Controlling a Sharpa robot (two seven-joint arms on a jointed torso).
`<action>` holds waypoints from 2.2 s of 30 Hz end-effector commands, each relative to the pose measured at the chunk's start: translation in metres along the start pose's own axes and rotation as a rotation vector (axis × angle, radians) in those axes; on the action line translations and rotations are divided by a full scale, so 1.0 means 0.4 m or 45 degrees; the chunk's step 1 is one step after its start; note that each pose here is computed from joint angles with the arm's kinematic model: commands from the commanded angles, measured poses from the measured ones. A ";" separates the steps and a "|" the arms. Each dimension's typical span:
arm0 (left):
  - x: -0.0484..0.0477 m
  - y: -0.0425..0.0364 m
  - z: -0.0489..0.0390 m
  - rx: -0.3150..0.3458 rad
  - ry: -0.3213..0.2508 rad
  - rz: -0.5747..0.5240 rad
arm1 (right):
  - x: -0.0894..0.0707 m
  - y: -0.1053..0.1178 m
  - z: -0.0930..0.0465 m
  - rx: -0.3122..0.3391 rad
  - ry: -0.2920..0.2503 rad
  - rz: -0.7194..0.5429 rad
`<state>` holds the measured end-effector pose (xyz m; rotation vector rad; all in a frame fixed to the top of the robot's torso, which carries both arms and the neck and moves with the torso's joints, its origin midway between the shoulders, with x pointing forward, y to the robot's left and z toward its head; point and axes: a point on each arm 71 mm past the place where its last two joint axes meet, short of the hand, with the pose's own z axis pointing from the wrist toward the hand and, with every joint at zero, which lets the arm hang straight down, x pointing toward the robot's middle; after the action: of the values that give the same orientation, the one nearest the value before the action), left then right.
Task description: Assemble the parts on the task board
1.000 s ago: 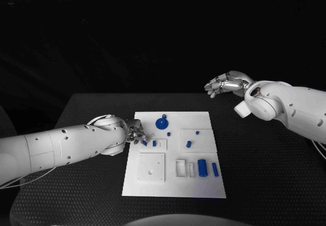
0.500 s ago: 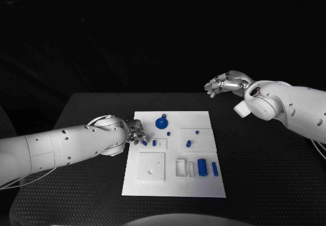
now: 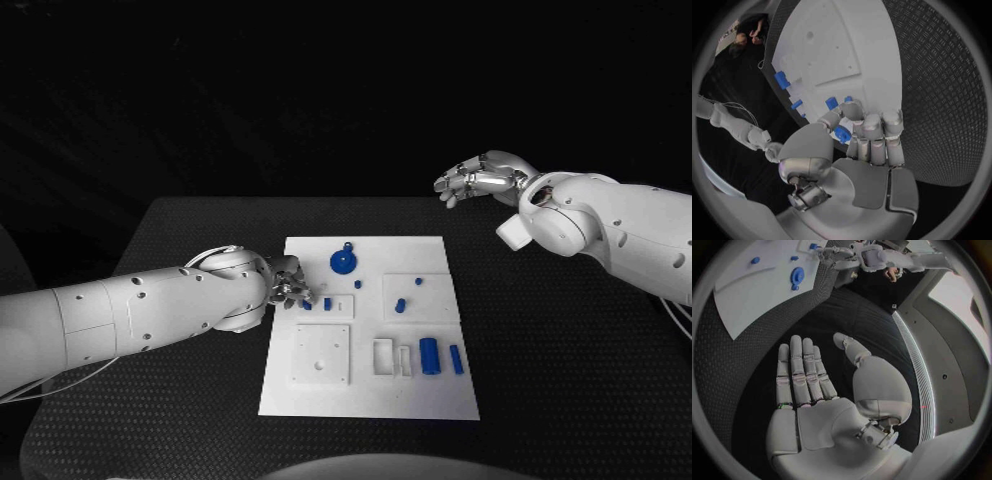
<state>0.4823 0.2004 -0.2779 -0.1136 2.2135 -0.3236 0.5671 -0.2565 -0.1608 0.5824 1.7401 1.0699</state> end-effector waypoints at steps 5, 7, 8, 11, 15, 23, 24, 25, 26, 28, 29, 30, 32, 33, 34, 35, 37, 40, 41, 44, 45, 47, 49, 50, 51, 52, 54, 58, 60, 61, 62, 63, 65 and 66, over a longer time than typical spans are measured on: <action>0.015 0.004 0.002 -0.005 0.047 0.024 | 0.004 0.002 0.001 -0.014 0.013 0.012; 0.015 0.000 0.003 -0.001 0.048 0.025 | 0.004 0.003 0.001 -0.014 0.013 0.012; 0.016 -0.001 0.003 0.001 0.047 0.024 | 0.005 0.003 0.001 -0.015 0.013 0.012; 0.016 -0.003 0.003 0.002 0.053 0.008 | 0.005 0.003 0.001 -0.015 0.014 0.012; 0.016 -0.001 0.005 0.001 0.062 -0.010 | 0.005 0.003 0.001 -0.014 0.013 0.012; 0.015 0.006 0.007 -0.010 0.073 -0.012 | 0.004 0.003 0.001 -0.014 0.012 0.012; 0.015 0.006 0.007 -0.011 0.073 -0.012 | 0.004 0.003 0.001 -0.014 0.013 0.012; 0.015 0.006 0.007 -0.011 0.073 -0.012 | 0.005 0.003 0.001 -0.014 0.013 0.012; 0.015 0.006 0.008 -0.012 0.073 -0.012 | 0.005 0.003 0.001 -0.014 0.013 0.012; 0.015 0.007 0.008 -0.012 0.073 -0.012 | 0.005 0.003 0.001 -0.014 0.013 0.012; 0.014 0.007 0.008 -0.013 0.073 -0.012 | 0.005 0.003 0.001 -0.014 0.013 0.012; 0.014 0.008 0.008 -0.013 0.073 -0.012 | 0.005 0.003 0.001 -0.014 0.014 0.012; 0.014 0.008 0.008 -0.015 0.073 -0.012 | 0.004 0.003 0.000 -0.013 0.013 0.012; 0.014 0.008 0.008 -0.015 0.073 -0.011 | 0.004 0.003 0.000 -0.013 0.013 0.012; 0.014 0.009 0.008 -0.015 0.073 -0.012 | 0.004 0.003 0.000 -0.013 0.013 0.012; 0.013 0.010 0.009 -0.017 0.072 -0.012 | 0.004 0.003 0.000 -0.013 0.013 0.012; 0.013 0.010 0.009 -0.018 0.070 -0.013 | 0.005 0.003 0.000 -0.014 0.013 0.012; 0.011 0.013 0.010 -0.022 0.062 -0.016 | 0.005 0.003 0.000 -0.013 0.013 0.012; 0.010 0.015 0.010 -0.024 0.058 -0.018 | 0.004 0.003 0.000 -0.013 0.012 0.012; 0.006 0.019 0.011 -0.030 0.045 -0.021 | 0.004 0.002 0.000 -0.013 0.012 0.012; 0.005 0.020 0.012 -0.032 0.039 -0.023 | 0.004 0.003 0.000 -0.013 0.013 0.012; 0.002 0.021 0.013 -0.033 0.029 -0.026 | 0.004 0.002 0.001 -0.013 0.012 0.012; 0.001 0.022 0.014 -0.032 0.020 -0.030 | 0.004 0.003 0.001 -0.013 0.012 0.012; 0.000 0.020 0.015 -0.030 0.016 -0.031 | 0.004 0.003 0.001 -0.014 0.013 0.012; 0.000 0.018 0.016 -0.027 0.016 -0.032 | 0.004 0.002 0.001 -0.013 0.013 0.012; 0.001 0.016 0.017 -0.025 0.018 -0.033 | 0.004 0.002 0.001 -0.013 0.012 0.012; 0.002 0.011 0.017 -0.021 0.024 -0.033 | 0.005 0.003 0.002 -0.013 0.014 0.013; 0.005 0.006 0.018 -0.014 0.036 -0.045 | 0.005 0.002 0.002 -0.013 0.015 0.013; 0.005 0.005 0.017 -0.012 0.039 -0.053 | 0.005 0.002 0.002 -0.012 0.016 0.013; 0.006 0.005 0.017 -0.012 0.041 -0.055 | 0.005 0.002 0.002 -0.013 0.016 0.013; 0.005 0.006 0.017 -0.013 0.040 -0.057 | 0.005 0.002 0.002 -0.012 0.016 0.013; 0.005 0.008 0.017 -0.014 0.037 -0.058 | 0.005 0.002 0.002 -0.012 0.016 0.013; 0.000 0.015 0.018 -0.020 0.022 -0.065 | 0.006 0.002 0.002 -0.013 0.016 0.013; -0.001 0.018 0.018 -0.022 0.017 -0.067 | 0.006 0.002 0.002 -0.013 0.016 0.013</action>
<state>0.4878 0.2052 -0.2840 -0.1596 2.2425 -0.3149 0.5674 -0.2556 -0.1614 0.5893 1.7404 1.0746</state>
